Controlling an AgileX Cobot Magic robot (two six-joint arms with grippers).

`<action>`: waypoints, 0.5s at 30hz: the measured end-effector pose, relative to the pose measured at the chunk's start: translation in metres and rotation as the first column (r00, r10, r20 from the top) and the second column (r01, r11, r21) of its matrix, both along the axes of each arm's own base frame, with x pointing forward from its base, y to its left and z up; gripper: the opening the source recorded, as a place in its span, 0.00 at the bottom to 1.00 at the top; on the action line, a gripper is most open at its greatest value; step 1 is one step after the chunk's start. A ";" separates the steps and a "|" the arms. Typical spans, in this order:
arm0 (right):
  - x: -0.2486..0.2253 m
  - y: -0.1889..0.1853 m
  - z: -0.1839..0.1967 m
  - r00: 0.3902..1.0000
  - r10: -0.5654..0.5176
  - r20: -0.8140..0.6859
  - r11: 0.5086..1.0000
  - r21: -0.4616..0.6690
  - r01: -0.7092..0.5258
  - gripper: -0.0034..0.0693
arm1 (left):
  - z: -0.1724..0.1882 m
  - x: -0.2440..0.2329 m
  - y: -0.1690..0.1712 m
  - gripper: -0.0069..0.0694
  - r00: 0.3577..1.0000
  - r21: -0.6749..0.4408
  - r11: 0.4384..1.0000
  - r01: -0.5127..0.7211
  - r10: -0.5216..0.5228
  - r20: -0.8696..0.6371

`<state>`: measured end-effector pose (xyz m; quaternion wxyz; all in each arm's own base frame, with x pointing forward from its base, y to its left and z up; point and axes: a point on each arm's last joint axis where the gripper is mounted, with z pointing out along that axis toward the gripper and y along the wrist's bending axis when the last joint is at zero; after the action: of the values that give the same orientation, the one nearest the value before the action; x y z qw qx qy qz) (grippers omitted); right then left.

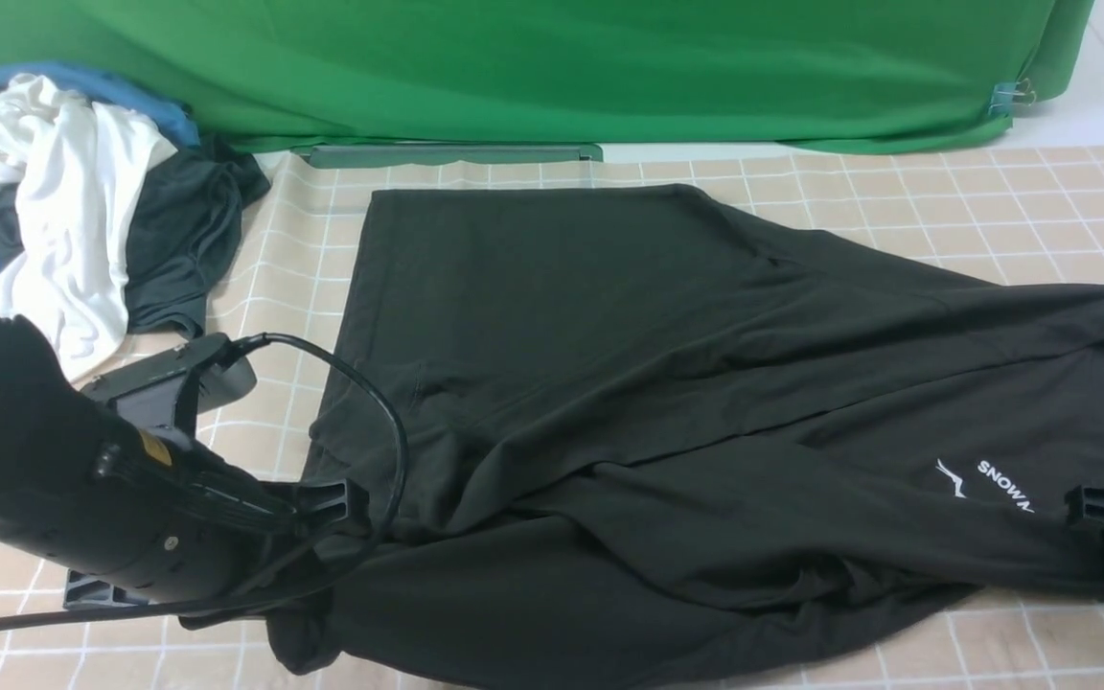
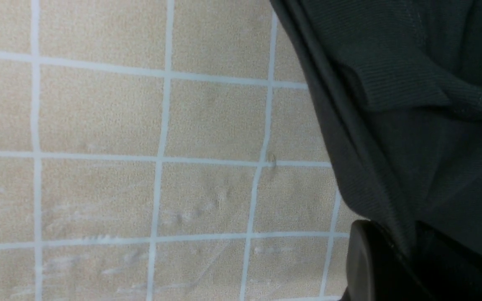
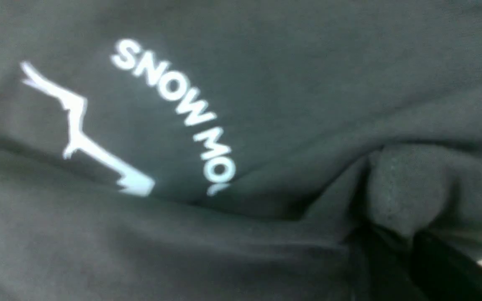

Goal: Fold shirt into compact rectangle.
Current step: 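Grasp the near edge of the shirt at its hem and shoulder corners, then fold the black garment in half by bringing its near edge over to the far edge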

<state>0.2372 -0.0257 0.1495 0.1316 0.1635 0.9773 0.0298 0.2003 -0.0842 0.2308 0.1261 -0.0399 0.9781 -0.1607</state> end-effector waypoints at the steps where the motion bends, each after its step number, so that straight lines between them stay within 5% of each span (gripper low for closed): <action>1: 0.000 0.000 0.000 1.000 0.004 -0.002 1.000 0.000 -0.004 0.13 | 0.001 0.000 0.000 0.12 1.000 0.001 1.000 0.002 -0.002 0.001; 15: -0.048 -0.008 0.058 0.980 0.050 -0.193 0.988 -0.137 -0.077 0.12 | 0.024 -0.011 0.006 0.12 0.994 0.074 0.994 0.086 -0.080 -0.075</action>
<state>0.1897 -0.0337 0.2072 0.0489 0.1244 0.9896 -0.0524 0.1897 -0.0786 0.2552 0.0856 0.0001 0.9883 -0.1265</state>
